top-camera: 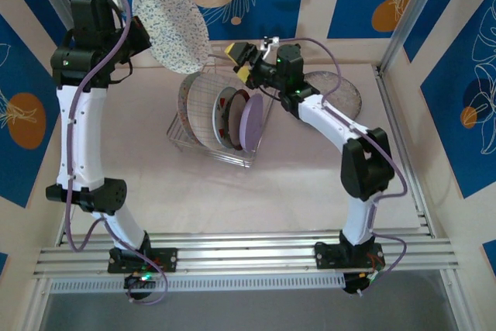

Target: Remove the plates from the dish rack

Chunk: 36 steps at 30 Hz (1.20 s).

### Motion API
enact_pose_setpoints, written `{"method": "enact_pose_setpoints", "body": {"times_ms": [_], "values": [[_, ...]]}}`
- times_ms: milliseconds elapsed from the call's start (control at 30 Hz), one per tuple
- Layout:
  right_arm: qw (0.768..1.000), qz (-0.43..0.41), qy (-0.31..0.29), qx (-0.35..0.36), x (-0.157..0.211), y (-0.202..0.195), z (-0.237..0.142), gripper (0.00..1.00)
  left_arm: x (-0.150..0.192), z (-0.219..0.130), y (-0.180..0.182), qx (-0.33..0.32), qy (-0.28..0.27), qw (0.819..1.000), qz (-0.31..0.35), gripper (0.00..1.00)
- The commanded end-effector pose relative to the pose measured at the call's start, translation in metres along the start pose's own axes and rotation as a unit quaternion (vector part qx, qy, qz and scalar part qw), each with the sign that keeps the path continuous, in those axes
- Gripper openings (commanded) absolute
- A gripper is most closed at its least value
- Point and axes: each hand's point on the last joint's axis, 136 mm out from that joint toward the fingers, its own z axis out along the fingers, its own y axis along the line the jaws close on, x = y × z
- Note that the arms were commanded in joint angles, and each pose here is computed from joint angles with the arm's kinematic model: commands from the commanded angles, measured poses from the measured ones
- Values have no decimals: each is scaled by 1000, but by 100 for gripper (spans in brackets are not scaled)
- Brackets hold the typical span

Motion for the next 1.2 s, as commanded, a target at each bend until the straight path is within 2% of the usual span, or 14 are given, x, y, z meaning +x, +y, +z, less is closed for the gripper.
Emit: {"method": "enact_pose_setpoints", "body": {"times_ms": [0,267,700,833,1067,1167], "values": [[998,2,2,-70,-6,37,8,96,-23,-22,-25,59,-45,997,-23,0],[996,37,23,-76,-3,21,31,89,-12,-6,-35,97,-21,993,-66,0],[993,70,23,-97,-11,25,40,76,4,23,-49,149,16,980,-132,0],[992,73,14,-99,-17,26,39,67,8,28,-49,153,25,977,-146,0],[991,80,5,-107,-22,32,38,41,21,41,-47,157,44,972,-172,0],[991,83,0,-105,-24,32,35,34,24,45,-43,158,45,969,-185,0]]}}
